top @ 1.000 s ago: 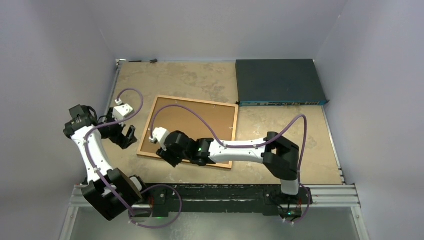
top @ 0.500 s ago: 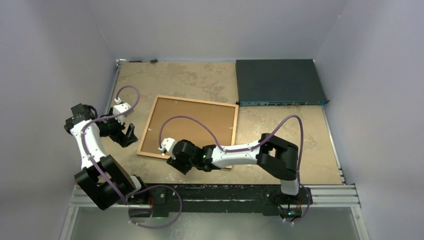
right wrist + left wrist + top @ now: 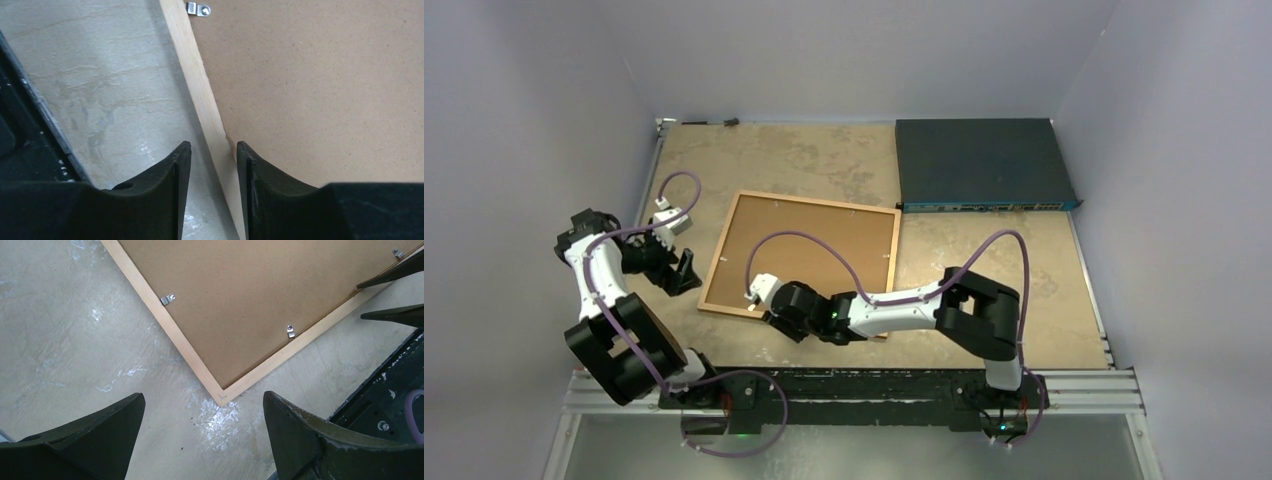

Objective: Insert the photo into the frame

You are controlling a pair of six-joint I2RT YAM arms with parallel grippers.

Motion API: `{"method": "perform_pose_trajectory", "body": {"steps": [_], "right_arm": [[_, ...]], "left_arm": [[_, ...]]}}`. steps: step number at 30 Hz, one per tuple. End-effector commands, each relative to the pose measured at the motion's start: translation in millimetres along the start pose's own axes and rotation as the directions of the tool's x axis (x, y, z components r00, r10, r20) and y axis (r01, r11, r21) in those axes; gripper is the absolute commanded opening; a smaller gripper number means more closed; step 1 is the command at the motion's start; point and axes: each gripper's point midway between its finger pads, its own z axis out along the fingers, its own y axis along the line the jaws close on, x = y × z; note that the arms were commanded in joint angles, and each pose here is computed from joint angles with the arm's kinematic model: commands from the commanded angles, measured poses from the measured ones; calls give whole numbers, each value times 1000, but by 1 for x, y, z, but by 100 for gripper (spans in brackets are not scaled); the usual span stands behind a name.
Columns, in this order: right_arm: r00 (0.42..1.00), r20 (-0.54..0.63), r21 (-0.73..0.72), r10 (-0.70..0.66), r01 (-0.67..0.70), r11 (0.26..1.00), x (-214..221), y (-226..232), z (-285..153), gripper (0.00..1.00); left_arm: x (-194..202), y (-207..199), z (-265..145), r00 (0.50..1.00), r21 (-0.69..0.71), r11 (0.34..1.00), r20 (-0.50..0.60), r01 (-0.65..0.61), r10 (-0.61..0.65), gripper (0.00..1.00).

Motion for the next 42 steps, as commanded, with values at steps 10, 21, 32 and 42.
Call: {"method": "perform_pose_trajectory", "body": {"steps": [10, 21, 32, 42], "right_arm": [[1000, 20, 115, -20, 17, 993, 6, -20, -3, 45], [1000, -4, 215, -11, 12, 976, 21, -32, 7, 9], [994, 102, 12, 46, -48, 999, -54, 1, -15, 0], [974, 177, -98, 141, -125, 987, -107, -11, -33, 0]], "left_arm": [[-16, -12, -1, 999, 57, 998, 38, -37, 35, 87], [-18, -17, -2, 996, 82, 994, 47, -75, 71, 88], [-30, -11, -7, 951, 13, 953, 83, -301, 299, 90], [-8, -36, 3, 772, -2, 773, 51, -634, 634, 91]]}}
